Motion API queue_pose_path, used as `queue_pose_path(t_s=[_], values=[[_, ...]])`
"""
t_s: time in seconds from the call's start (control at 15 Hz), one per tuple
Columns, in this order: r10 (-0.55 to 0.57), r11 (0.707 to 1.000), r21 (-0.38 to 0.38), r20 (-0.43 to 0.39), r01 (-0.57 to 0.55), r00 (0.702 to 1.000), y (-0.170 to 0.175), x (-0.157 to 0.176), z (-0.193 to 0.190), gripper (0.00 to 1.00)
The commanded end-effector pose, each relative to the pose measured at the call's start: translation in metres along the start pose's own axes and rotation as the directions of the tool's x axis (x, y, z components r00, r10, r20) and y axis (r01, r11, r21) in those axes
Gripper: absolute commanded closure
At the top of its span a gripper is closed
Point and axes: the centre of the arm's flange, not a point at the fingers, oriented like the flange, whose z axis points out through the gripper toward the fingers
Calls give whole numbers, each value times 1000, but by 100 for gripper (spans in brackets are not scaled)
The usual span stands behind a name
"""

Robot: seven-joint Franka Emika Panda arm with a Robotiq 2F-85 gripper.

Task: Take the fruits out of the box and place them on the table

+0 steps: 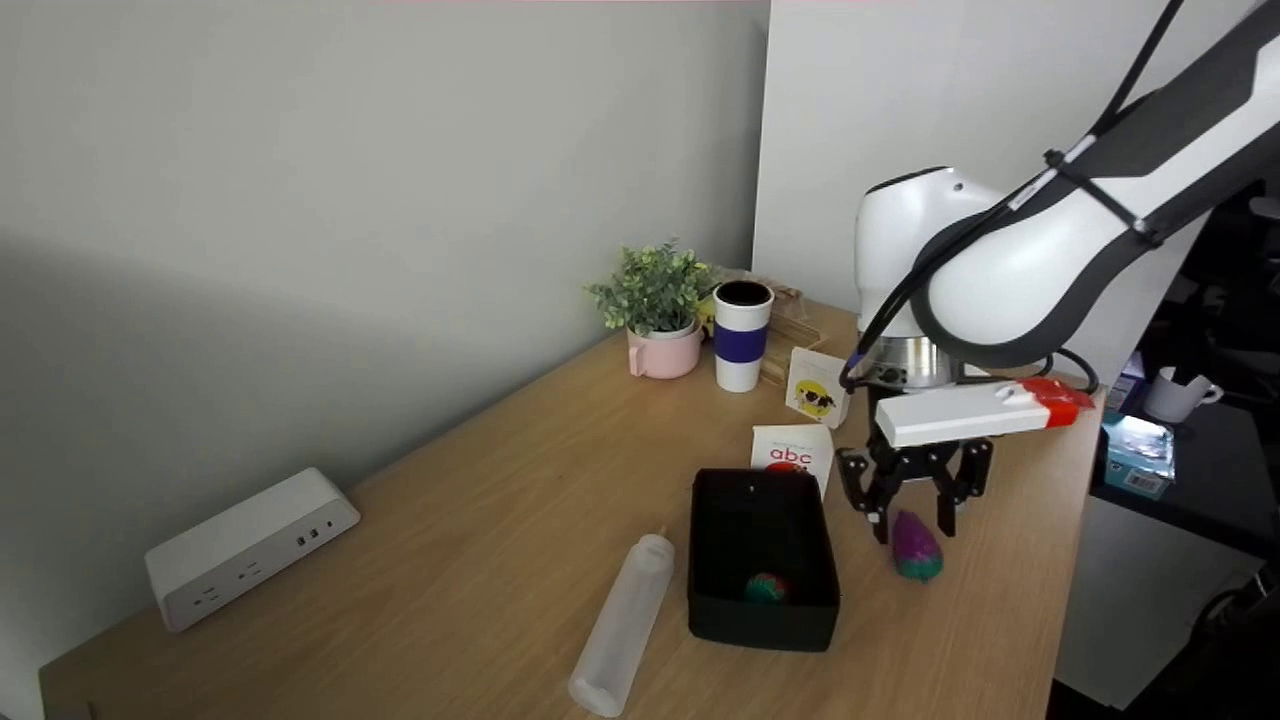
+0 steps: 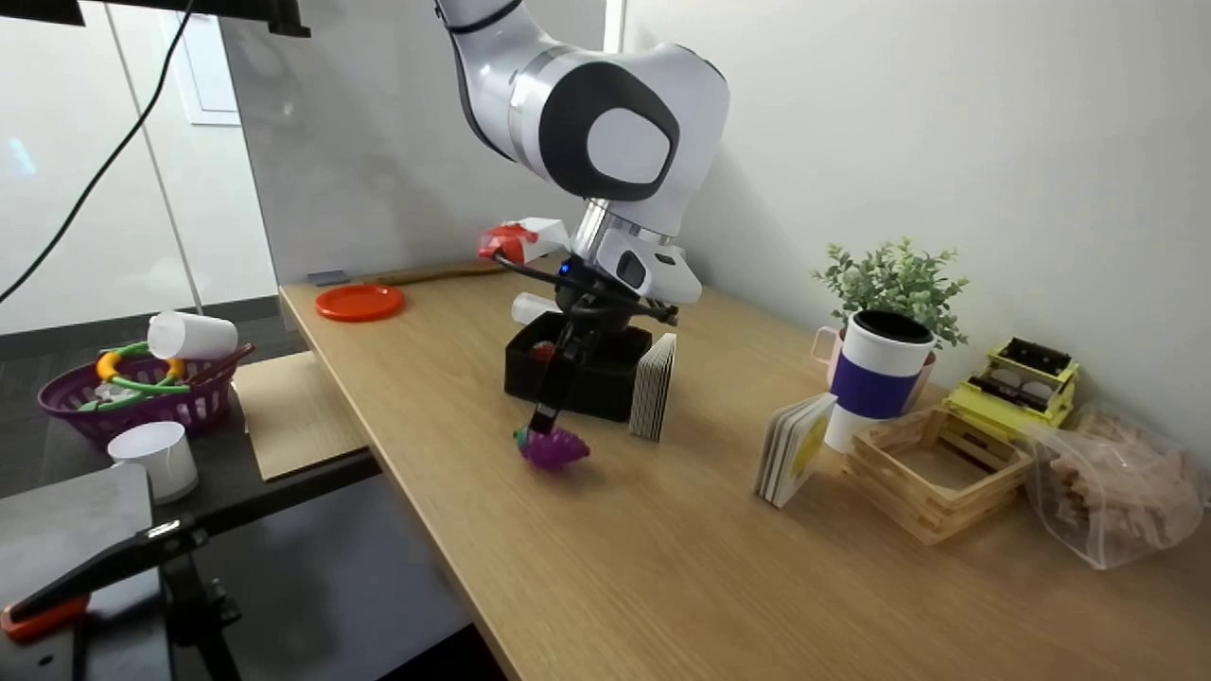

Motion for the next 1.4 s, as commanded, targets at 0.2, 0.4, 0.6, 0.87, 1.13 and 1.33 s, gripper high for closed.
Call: queue_pose_path(t_s=[0.2, 0.4, 0.6, 0.87, 1.13, 1.33], values=[[66, 997, 41, -40, -65, 997, -36, 26, 10, 0], [71, 995, 81, -124, -61, 990, -45, 6, -10, 0], [75, 992, 116, -187, -54, 980, -60, -11, -26, 0], [79, 991, 127, -254, -48, 964, -76, -30, -45, 0], [61, 990, 140, -309, -19, 949, -90, -45, -61, 0], [32, 986, 164, -308, 20, 951, -104, -49, -68, 0]])
